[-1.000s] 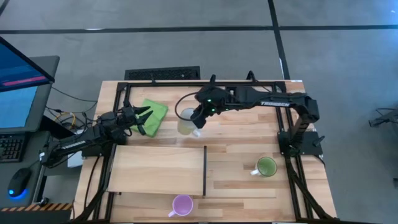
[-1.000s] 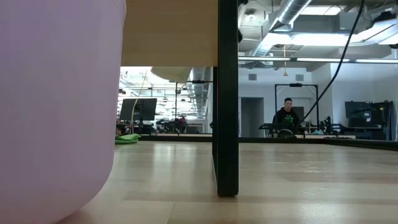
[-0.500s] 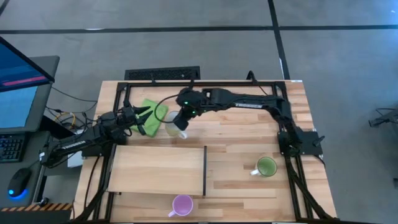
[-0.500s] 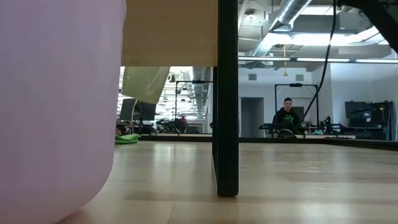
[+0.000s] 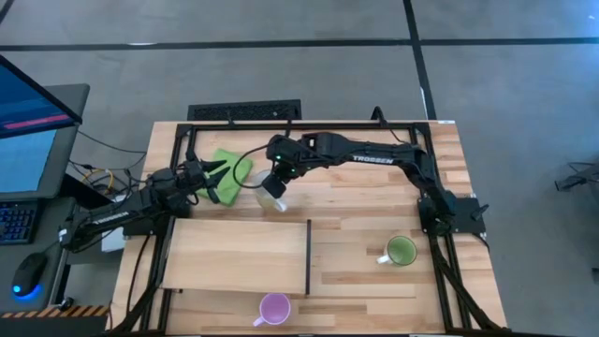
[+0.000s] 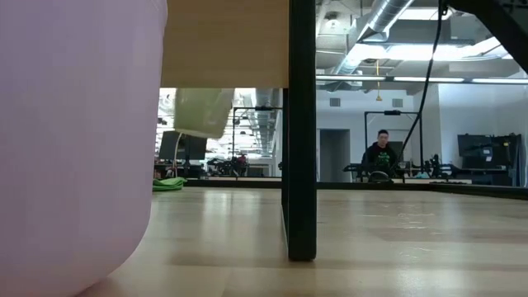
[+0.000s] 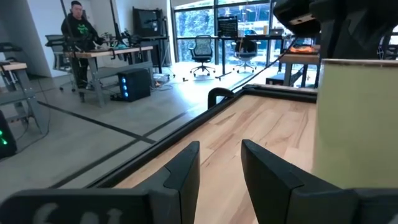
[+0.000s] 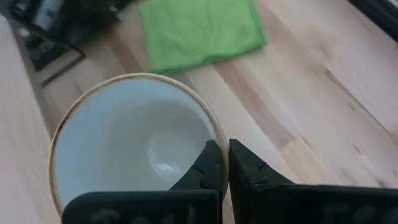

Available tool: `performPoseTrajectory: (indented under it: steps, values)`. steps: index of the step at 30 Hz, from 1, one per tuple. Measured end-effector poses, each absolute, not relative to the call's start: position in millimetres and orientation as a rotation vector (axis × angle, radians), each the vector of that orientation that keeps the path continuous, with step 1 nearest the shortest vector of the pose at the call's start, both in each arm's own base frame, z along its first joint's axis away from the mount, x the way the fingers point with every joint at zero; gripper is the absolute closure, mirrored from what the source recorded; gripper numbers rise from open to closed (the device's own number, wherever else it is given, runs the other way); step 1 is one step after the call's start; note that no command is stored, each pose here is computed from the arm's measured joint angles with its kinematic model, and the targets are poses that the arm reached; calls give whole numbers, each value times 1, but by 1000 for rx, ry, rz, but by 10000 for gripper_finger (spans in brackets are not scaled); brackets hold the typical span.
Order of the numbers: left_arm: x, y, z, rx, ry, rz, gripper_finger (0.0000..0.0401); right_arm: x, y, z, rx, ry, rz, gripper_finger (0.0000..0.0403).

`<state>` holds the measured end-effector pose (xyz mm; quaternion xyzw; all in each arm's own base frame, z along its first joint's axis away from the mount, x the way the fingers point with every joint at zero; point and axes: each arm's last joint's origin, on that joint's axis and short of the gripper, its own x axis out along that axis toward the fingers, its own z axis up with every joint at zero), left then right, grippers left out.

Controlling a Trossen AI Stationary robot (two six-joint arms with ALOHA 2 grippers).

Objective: Stack small to large cups/mugs on shelf
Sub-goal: Put the light green mug on the shelf

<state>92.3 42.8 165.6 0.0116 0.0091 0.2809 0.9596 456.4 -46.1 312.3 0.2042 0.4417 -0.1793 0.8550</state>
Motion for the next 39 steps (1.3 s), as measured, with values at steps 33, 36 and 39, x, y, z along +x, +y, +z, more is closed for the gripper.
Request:
performPoseTrajectory:
  steps: [33,36,39]
  values:
    - [96,44,159,11,90,566,291,482,-55,234,676,1046,-636,384]
    - [96,44,159,10,92,561,291,485,-53,231,689,1044,-625,384]
    - [97,44,159,8,100,549,291,486,-54,231,700,1041,-614,384]
